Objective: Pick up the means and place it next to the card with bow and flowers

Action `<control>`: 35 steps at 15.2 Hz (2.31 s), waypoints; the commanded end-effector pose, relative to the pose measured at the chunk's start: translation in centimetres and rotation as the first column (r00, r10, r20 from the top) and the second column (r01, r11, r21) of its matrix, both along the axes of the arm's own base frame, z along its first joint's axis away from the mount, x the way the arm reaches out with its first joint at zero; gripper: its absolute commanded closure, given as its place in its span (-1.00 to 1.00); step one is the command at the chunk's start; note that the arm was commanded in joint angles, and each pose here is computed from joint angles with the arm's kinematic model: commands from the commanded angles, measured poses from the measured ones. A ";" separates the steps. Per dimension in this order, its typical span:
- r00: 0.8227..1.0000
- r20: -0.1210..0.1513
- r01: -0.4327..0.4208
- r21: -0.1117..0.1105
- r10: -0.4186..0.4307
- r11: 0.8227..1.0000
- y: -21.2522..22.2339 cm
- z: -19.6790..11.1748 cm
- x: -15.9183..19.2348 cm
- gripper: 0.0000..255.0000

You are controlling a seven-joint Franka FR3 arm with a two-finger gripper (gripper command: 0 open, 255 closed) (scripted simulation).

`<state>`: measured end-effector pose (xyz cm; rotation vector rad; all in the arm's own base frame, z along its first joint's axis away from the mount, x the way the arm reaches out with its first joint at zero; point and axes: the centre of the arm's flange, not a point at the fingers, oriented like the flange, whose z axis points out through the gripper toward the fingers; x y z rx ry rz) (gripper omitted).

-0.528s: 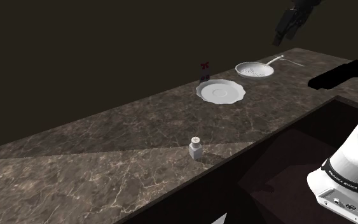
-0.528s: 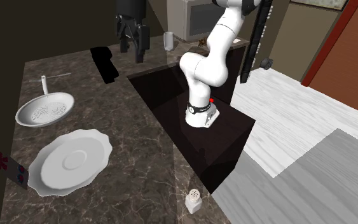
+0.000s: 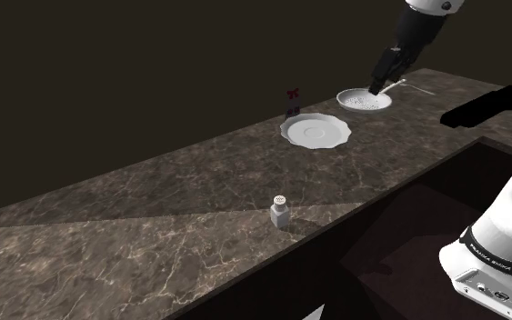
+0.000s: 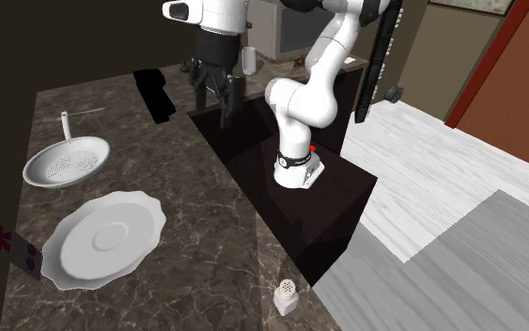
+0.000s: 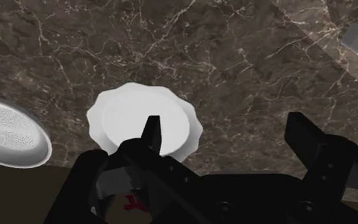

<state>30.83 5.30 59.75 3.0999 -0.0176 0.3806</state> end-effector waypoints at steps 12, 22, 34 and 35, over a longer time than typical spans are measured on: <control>0.998 0.064 -0.024 -0.012 0.025 1.000 13.2 -11.2 0.2 -1.00; 0.993 0.112 -0.043 -0.022 0.045 0.999 23.3 -19.9 0.6 -1.00; 0.988 0.140 -0.054 -0.029 0.057 0.998 29.1 -28.0 2.2 -1.00; 0.988 0.140 -0.054 -0.029 0.057 0.998 29.1 -28.5 2.4 -1.00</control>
